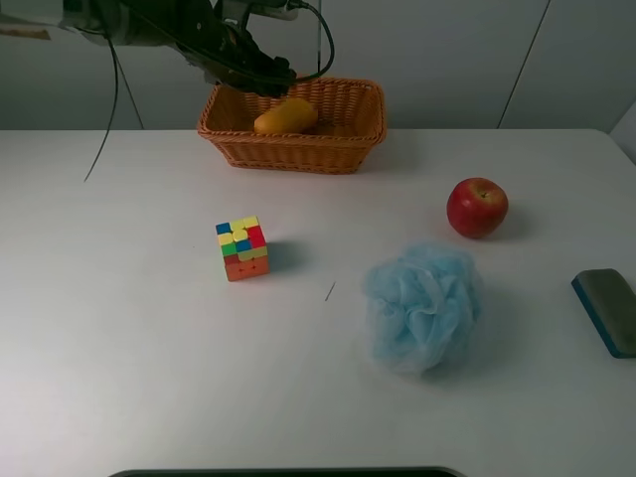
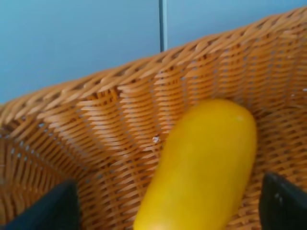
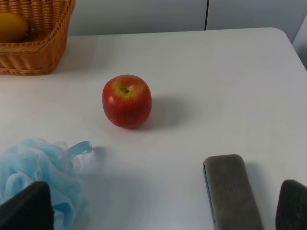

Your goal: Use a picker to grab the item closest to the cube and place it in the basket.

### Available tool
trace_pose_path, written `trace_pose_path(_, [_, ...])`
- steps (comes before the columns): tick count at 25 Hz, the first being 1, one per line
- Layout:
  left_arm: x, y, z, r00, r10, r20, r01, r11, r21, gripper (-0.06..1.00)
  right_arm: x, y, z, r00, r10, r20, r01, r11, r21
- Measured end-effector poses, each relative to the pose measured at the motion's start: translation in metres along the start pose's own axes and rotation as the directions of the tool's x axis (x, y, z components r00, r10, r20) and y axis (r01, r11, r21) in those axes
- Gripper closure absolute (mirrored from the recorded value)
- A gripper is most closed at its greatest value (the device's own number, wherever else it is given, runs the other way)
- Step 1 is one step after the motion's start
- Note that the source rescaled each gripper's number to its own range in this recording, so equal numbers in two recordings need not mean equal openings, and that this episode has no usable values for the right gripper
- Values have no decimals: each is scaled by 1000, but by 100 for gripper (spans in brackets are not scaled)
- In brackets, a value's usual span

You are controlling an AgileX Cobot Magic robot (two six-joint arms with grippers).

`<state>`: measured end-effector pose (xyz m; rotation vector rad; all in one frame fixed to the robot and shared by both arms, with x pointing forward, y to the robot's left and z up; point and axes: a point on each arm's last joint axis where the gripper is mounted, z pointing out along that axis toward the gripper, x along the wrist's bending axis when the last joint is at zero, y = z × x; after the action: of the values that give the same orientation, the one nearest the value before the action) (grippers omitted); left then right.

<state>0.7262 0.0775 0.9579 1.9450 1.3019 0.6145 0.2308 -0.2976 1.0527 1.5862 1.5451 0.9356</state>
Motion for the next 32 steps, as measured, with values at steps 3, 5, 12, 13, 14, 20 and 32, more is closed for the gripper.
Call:
trace_pose_path(3, [-5, 16, -33, 1000, 21, -12, -20, 998, 60, 3, 0, 0, 0, 1000, 0, 0, 0, 1000, 0])
trace_pose_path(5, [-6, 29, -65, 998, 45, -32, -41, 993, 109, 3, 0, 0, 0, 1000, 0, 0, 0, 1000, 0])
trace_pose_path(12, [-1, 88, -239, 980, 140, -141, -136, 990, 40, 1, 0, 0, 0, 1000, 0, 0, 0, 1000, 0])
trace_pose_path(13, [-1, 91, -268, 975, 151, -162, -149, 988, 25, 1, 0, 0, 0, 1000, 0, 0, 0, 1000, 0])
trace_pose_path(14, [1, 92, -297, 969, 160, -188, -159, 987, 23, 1, 0, 0, 0, 1000, 0, 0, 0, 1000, 0])
trace_pose_path(20, [22, 80, -430, 916, 169, -363, -210, 975, -76, 1, 0, 0, 0, 1000, 0, 0, 0, 1000, 0])
trace_pose_path(32, [69, -50, -571, 862, -81, -500, -82, 952, -296, 1, 0, 0, 0, 1000, 2, 0, -2, 1000, 0])
